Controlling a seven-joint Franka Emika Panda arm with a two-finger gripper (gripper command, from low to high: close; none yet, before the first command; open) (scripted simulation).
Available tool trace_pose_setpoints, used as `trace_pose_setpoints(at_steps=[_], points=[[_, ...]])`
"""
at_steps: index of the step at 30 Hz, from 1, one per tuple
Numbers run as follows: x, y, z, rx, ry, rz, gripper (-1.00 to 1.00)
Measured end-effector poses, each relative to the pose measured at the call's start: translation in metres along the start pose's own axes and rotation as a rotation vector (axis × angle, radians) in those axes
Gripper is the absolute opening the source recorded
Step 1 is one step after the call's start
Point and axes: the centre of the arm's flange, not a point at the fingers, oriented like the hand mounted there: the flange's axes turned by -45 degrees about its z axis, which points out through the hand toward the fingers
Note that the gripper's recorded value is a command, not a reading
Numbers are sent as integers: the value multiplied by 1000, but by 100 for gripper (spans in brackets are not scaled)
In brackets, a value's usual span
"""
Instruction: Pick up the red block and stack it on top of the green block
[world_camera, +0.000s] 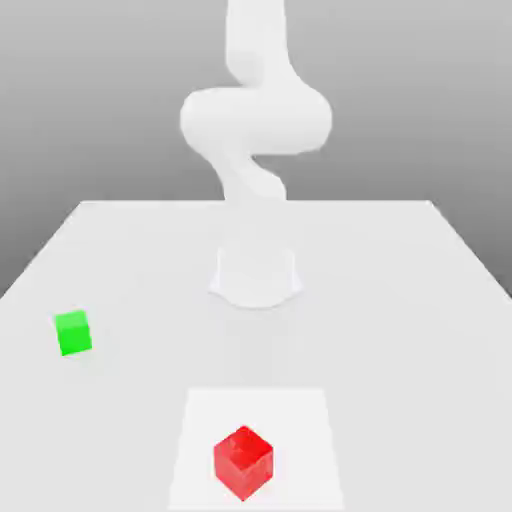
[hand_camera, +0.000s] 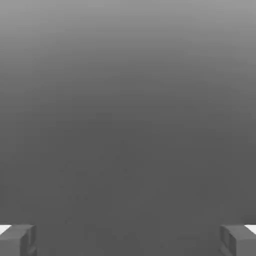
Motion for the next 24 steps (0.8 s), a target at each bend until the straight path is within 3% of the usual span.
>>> trace_pose_setpoints(at_steps=[10, 24], points=[[-58, 6, 204, 141, -291, -263, 0], [-241, 11, 391, 253, -672, -650, 0]])
